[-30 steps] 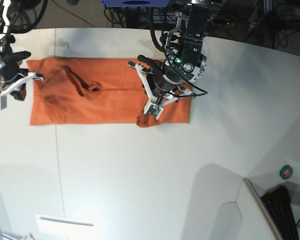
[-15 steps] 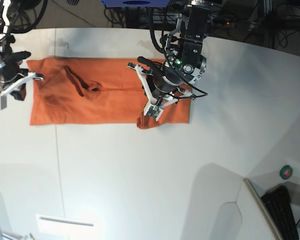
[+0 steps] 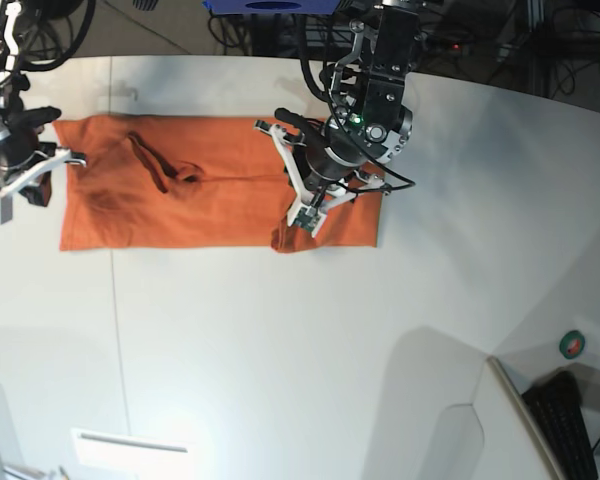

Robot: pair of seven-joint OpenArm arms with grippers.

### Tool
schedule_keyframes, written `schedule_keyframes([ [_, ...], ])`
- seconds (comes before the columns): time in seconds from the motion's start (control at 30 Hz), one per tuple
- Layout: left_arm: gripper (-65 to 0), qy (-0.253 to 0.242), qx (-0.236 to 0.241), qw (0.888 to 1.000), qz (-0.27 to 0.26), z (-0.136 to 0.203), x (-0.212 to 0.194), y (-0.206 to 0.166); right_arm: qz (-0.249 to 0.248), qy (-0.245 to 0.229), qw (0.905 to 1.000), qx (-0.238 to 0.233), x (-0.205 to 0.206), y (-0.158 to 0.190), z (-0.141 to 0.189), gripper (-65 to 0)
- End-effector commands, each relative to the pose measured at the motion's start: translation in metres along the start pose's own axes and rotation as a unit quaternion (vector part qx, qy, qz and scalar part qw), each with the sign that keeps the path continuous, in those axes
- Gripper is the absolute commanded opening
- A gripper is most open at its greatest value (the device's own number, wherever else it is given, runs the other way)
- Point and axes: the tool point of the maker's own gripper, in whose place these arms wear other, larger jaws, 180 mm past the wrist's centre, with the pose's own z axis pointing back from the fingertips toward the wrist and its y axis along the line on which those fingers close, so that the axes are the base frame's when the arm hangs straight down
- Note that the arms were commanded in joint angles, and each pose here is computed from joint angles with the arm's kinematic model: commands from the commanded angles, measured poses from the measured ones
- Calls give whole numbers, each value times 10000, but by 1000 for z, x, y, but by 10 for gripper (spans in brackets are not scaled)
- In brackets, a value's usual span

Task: Layout the t-shirt on the table in an organized manner, then fold the t-shirt properly
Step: 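Lower the folded end onto the strip and release with the left gripper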

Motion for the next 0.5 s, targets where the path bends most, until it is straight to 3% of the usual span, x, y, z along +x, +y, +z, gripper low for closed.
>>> schedule_keyframes([
  [0.0, -650, -222, -10, 9997, 34, 2, 14, -2, 73, -248, 9997, 27, 15, -1, 3, -650],
  [0.47, -650, -226, -3, 9997, 27, 2, 14, -1, 67, -240, 9997, 29, 14, 0, 3, -650],
])
